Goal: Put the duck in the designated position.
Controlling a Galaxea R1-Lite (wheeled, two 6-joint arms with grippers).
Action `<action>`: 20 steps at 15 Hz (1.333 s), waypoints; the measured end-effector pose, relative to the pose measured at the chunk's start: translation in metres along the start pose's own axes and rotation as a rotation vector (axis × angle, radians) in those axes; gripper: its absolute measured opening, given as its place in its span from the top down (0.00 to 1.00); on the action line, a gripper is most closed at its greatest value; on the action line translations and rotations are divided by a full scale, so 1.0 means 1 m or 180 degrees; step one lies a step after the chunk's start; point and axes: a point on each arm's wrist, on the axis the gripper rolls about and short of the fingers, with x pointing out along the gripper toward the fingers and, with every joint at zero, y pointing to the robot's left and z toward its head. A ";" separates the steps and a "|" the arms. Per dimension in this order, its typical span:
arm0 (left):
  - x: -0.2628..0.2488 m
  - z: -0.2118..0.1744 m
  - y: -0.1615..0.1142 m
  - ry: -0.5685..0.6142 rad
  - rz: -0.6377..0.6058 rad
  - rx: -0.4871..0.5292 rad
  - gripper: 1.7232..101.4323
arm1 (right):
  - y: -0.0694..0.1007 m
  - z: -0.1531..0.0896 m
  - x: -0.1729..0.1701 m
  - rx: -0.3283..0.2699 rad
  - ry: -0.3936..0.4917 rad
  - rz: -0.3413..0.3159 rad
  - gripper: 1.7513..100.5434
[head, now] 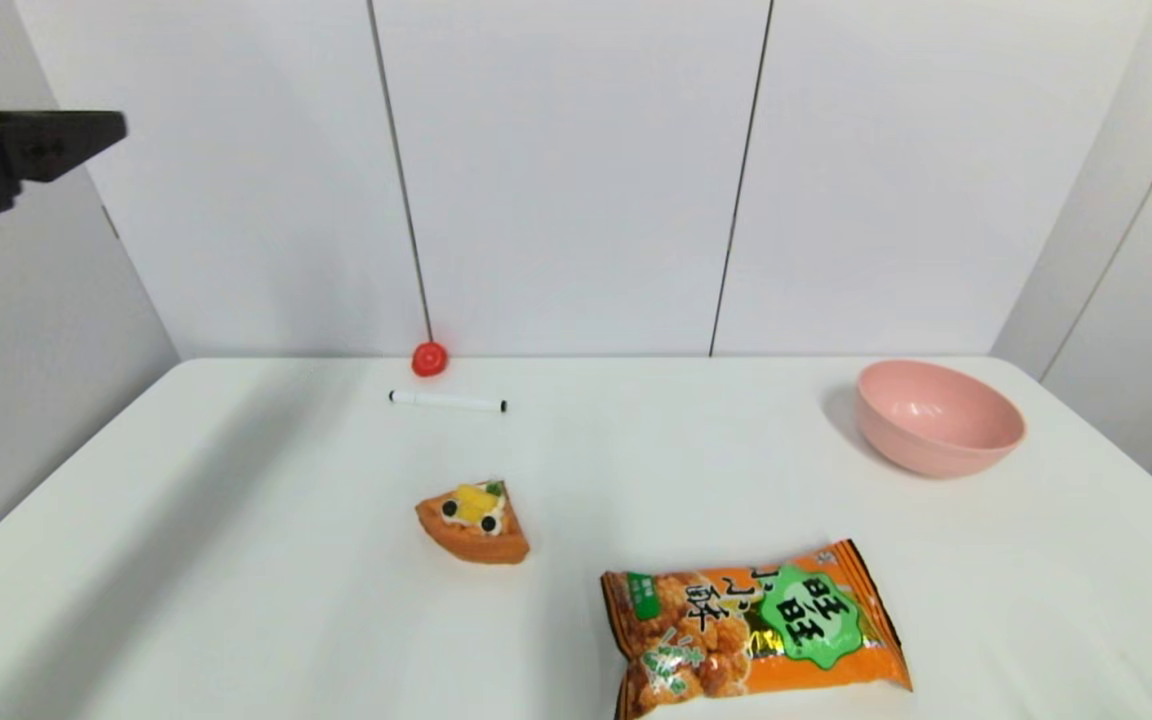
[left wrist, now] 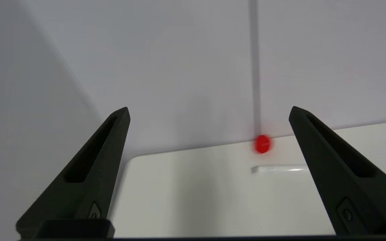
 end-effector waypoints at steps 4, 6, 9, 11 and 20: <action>-0.043 -0.055 0.009 0.0381 0.0305 0.0108 0.05 | 0.000 0.000 0.000 0.0000 0.0000 -0.0001 0.03; -0.068 -0.091 0.002 0.0572 0.0270 0.0027 0.04 | 0.000 0.000 0.000 0.0000 0.0001 -0.0001 0.03; -0.108 -0.148 -0.012 0.0750 0.0055 -0.0114 0.04 | 0.000 0.000 0.000 0.0000 0.0001 -0.0001 0.03; -0.132 -0.179 -0.020 0.0741 -0.0108 -0.0224 0.04 | 0.000 0.000 0.000 0.0000 0.0001 0.0000 0.03; -0.186 -0.265 -0.041 0.0398 -0.0215 -0.0322 0.04 | 0.000 0.000 0.000 -0.0001 0.0001 0.0000 0.03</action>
